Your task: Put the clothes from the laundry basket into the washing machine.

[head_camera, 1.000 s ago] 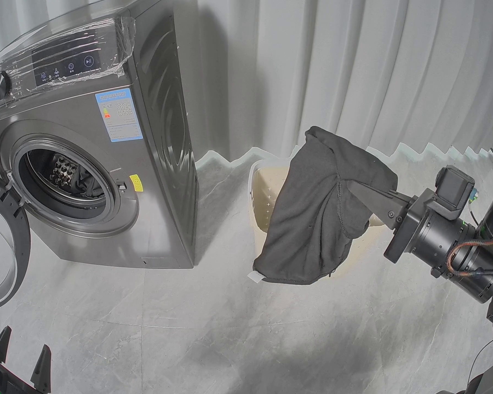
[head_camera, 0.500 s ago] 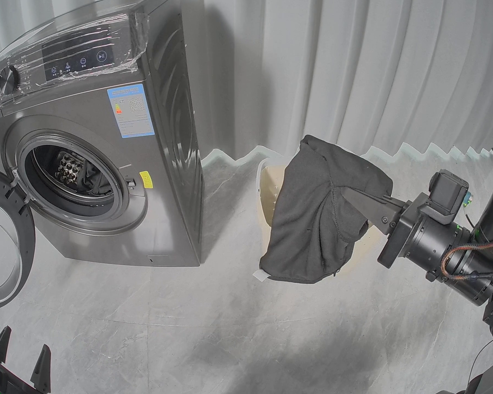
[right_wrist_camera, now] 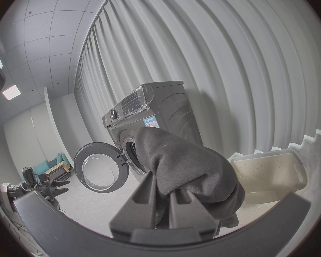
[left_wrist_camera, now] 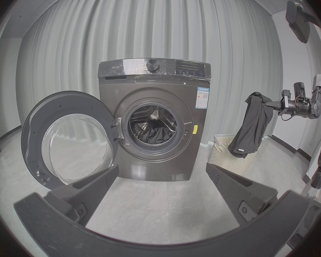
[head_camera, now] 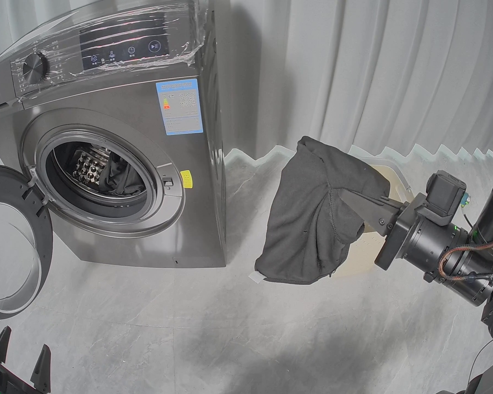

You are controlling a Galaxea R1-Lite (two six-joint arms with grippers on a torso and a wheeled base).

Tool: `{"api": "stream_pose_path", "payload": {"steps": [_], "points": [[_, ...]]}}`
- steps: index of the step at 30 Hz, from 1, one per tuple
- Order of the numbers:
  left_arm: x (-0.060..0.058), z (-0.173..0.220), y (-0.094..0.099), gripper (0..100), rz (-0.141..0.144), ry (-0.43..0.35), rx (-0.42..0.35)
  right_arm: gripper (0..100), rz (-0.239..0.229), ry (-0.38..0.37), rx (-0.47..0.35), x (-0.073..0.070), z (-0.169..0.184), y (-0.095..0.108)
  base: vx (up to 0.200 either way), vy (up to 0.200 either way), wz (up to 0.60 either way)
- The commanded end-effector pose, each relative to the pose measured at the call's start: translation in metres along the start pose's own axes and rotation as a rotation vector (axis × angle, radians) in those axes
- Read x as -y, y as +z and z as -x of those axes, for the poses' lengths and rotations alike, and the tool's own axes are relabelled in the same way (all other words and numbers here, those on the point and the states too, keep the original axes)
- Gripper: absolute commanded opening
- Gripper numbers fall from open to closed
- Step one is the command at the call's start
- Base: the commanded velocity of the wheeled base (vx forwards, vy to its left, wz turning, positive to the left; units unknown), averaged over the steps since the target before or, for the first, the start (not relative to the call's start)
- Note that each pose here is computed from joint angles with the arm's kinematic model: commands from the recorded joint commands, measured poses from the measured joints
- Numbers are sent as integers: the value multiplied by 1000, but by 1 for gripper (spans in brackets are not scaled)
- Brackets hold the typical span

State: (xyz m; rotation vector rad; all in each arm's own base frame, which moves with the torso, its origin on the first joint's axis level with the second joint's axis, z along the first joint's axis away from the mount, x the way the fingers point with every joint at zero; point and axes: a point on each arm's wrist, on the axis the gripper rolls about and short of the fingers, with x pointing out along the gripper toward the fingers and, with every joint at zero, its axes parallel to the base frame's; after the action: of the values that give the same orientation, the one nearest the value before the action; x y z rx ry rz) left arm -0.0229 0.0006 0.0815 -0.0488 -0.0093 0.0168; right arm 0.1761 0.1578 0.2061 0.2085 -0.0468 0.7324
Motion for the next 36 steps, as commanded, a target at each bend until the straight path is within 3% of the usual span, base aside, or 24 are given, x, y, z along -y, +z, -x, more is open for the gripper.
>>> {"api": "stream_pose_path", "payload": {"steps": [1,10,16,25,36], "points": [[0,0,-4,100,0,0,-1,0,-1,1,-4,0,0,-1,0,200,0],[0,0,-4,100,0,0,-1,0,2,5,15,-1,-1,1,0,200,0],[0,0,-4,100,2,-2,-1,0,2,4,18,0,-2,1,0,0,0],[0,0,-4,100,2,0,-1,0,2,3,13,0,-2,0,-200,0,0],[0,0,-4,100,3,-2,0,0,2,2,10,0,-3,-1,0,36,0]]}}
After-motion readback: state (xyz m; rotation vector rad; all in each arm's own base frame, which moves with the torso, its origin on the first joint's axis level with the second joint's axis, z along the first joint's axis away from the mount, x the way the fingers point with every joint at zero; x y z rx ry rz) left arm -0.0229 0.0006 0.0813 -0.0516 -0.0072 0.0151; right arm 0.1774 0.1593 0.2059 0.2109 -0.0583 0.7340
